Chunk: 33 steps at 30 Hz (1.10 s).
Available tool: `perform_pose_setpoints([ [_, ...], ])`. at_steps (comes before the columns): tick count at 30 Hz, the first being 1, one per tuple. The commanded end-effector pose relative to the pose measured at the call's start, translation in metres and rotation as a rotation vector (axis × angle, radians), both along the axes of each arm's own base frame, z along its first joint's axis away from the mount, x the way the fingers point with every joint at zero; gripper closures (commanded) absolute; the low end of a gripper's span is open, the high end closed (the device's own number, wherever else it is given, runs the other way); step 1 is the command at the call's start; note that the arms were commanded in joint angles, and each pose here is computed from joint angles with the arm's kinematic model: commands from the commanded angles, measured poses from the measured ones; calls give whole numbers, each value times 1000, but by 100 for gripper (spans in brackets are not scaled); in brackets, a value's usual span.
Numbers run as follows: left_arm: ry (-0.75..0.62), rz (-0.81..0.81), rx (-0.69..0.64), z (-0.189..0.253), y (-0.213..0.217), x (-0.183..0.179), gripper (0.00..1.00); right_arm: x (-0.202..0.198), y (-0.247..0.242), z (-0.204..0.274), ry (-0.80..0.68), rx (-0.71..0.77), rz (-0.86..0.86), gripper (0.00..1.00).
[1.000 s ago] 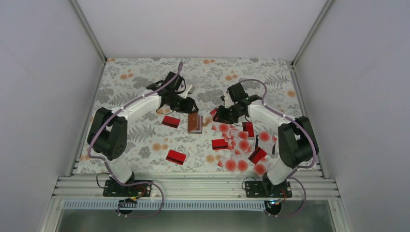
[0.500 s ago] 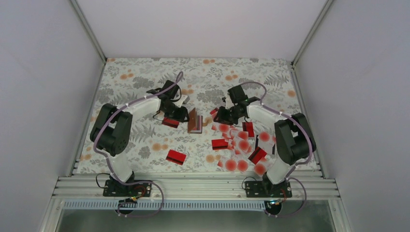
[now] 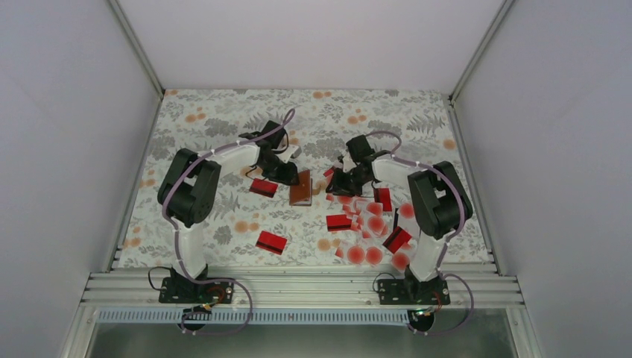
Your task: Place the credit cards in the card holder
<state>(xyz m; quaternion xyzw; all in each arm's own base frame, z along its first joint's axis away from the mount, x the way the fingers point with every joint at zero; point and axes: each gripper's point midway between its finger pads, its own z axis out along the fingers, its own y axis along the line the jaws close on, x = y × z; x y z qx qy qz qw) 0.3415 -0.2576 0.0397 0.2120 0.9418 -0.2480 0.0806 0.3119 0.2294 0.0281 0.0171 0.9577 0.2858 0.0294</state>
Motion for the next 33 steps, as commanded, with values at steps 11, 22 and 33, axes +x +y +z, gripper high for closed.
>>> perform_pose_setpoints([
  [11,36,-79,114,-28,-3,-11,62,29,27,11,-33,121,38,74],
  [22,43,-90,204,-41,-2,-15,57,29,34,8,-13,159,46,74],
  [33,29,-93,294,-51,4,-21,59,31,23,29,-73,170,16,74],
])
